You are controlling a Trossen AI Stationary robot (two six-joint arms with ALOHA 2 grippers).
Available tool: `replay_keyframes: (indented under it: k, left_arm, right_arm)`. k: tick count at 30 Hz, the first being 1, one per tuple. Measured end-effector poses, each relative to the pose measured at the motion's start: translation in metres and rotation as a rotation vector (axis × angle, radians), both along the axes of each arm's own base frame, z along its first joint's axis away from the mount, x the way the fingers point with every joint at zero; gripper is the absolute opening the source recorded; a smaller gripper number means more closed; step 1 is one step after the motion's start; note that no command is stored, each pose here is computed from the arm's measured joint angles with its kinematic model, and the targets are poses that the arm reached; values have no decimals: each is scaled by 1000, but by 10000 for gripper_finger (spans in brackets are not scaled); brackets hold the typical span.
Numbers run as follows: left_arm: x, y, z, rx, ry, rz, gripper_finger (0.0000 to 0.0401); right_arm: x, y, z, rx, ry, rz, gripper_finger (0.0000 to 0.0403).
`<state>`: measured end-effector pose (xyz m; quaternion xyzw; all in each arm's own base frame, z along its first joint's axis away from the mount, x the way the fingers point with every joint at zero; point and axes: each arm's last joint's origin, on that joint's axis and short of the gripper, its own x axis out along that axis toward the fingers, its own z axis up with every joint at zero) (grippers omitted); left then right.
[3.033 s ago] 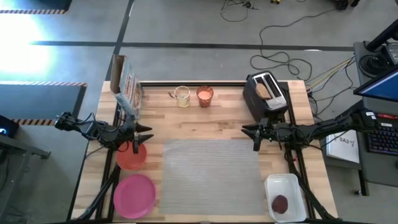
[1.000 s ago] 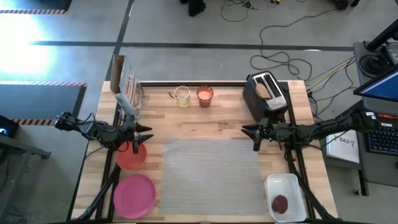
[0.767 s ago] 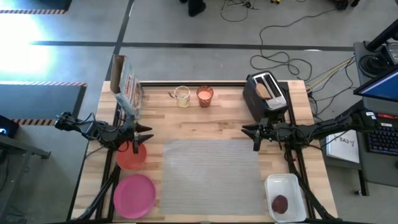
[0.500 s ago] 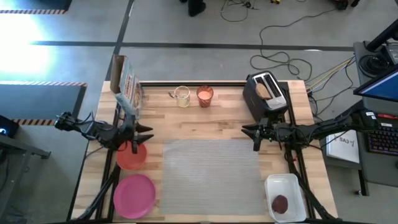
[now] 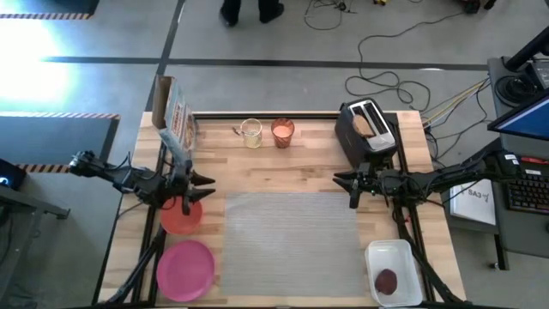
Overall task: Arrange a breakfast setting
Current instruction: Put the red bowl on the gray placemat
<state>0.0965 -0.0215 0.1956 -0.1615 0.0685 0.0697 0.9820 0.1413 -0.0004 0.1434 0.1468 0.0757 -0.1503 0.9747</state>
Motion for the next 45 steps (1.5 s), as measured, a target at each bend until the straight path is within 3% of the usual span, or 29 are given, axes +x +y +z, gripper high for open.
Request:
replay_keyframes:
  k: [4, 11, 16, 23, 28, 41, 45]
  left_arm:
    - [7, -3, 16, 82, 40, -11, 155]
    - [24, -8, 28, 111, 122, 12, 155]
    - [39, -12, 36, -7, 127, 88, 155]
    - [58, -19, 51, 57, 298, 105, 155]
    - [67, -22, 50, 48, 424, 142, 156]
    - [81, -32, 60, -48, 701, 76, 156]
    - [84, -35, 55, -86, 745, 59, 176]
  right_arm:
    - [0, 0, 0, 0, 0, -1, 86]
    - [0, 0, 0, 0, 0, 0, 86]
    - [0, 0, 0, 0, 0, 0, 86]
    - [0, 0, 0, 0, 1, 0, 86]
    - [0, 0, 0, 0, 0, 0, 86]
    - [0, 0, 0, 0, 0, 0, 86]
    - [0, 0, 0, 0, 0, 0, 86]
